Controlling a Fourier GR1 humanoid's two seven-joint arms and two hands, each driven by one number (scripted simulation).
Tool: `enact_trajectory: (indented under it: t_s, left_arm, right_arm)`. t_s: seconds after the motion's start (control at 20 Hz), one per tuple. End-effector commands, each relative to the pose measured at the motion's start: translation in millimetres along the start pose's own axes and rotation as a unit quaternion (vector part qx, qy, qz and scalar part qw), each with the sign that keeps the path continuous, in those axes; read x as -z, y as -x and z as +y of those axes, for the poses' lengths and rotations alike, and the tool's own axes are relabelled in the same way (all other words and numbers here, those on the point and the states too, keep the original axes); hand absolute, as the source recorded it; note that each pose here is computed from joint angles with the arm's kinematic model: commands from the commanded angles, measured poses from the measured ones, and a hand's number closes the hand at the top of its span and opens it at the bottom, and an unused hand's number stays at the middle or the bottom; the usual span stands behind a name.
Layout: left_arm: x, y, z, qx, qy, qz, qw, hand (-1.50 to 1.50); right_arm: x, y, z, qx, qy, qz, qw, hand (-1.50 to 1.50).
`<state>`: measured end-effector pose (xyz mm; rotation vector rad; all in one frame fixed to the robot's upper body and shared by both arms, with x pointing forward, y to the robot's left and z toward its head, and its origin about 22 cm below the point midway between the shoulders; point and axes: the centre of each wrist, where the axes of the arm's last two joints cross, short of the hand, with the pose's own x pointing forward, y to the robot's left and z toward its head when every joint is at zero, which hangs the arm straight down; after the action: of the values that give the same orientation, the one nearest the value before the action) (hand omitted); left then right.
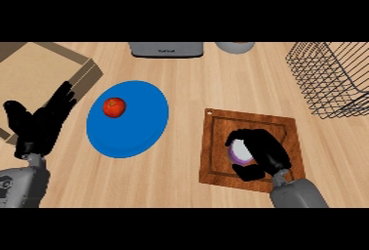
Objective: Pick the can from the cutting board and place it in the basket
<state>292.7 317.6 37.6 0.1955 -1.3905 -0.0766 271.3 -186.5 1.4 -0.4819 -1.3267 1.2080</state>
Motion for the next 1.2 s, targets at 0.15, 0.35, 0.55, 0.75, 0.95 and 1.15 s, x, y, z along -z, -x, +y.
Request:
enact_trajectory:
  t_s: [0.15, 0.35, 0.55, 0.75, 0.95, 1.15]
  left_arm:
    - [5, -6, -8, 0.002, 0.01, -0.006, 0.9999, 0.0]
    - [7, -9, -15, 0.001, 0.02, -0.021, 0.9996, 0.0]
    - [8, -14, -20, 0.005, 0.032, -0.03, 0.999, 0.0]
    - [10, -21, -31, 0.011, 0.06, -0.044, 0.9972, 0.0]
    - [15, -29, -40, 0.01, 0.07, -0.049, 0.9963, 0.0]
    - [16, -33, -52, 0.01, 0.08, -0.053, 0.9953, 0.0]
  right_arm:
    - [54, -16, -8, 0.02, 0.028, 0.085, 0.996, 1.5]
    - [58, 3, -49, 0.11, 0.149, 0.279, 0.942, 1.5]
    - [73, 2, -82, 0.153, 0.219, 0.379, 0.886, 1.5]
    - [93, -10, -111, 0.183, 0.26, 0.451, 0.834, 1.5]
    - [105, -30, -147, 0.231, 0.36, 0.434, 0.793, 1.5]
    - [109, -54, -181, 0.228, 0.478, 0.378, 0.759, 1.5]
